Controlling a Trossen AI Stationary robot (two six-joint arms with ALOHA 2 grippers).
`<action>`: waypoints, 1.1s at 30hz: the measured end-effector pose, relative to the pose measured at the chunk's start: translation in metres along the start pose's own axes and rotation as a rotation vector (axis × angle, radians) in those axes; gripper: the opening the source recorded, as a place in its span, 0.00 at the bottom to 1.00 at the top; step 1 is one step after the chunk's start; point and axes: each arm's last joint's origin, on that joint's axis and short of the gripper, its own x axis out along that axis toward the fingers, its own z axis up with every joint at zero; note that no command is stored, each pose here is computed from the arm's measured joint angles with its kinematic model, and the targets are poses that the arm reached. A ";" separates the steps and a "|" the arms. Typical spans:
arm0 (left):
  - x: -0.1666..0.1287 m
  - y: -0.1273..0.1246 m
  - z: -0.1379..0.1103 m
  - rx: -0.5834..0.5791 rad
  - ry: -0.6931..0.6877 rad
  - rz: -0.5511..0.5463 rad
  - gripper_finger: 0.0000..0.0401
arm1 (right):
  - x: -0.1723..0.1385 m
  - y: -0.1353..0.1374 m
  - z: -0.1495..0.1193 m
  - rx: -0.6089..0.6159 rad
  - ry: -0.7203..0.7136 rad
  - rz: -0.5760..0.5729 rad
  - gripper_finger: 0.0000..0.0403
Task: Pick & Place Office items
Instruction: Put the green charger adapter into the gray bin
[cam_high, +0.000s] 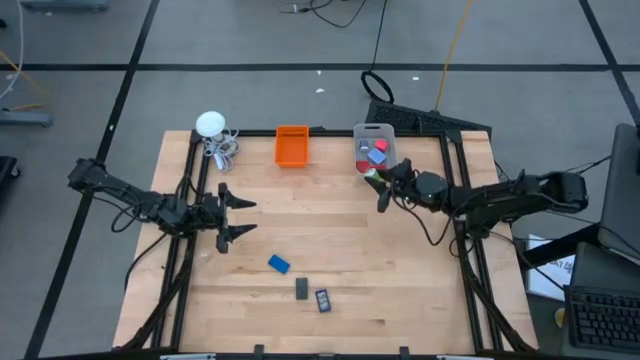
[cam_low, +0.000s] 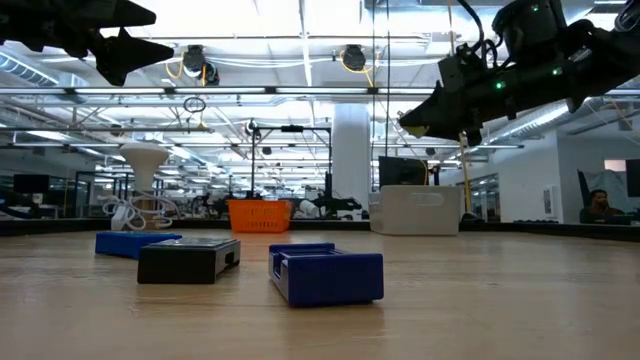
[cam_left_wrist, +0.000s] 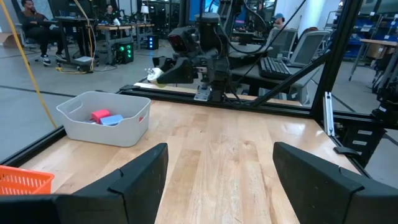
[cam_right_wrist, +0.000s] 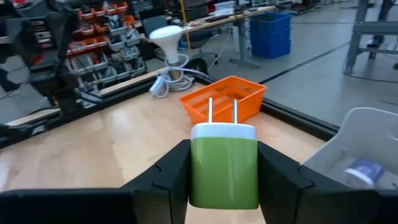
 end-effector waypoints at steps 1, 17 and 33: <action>0.000 0.000 0.000 0.000 0.000 0.000 0.73 | 0.000 -0.002 0.000 0.000 0.000 -0.009 0.33; 0.000 0.000 0.000 0.000 0.000 0.000 0.73 | 0.007 -0.039 0.001 0.004 0.044 -0.195 0.33; 0.000 0.000 0.000 0.000 -0.001 0.000 0.73 | 0.018 -0.054 0.025 -0.027 0.078 -0.291 0.33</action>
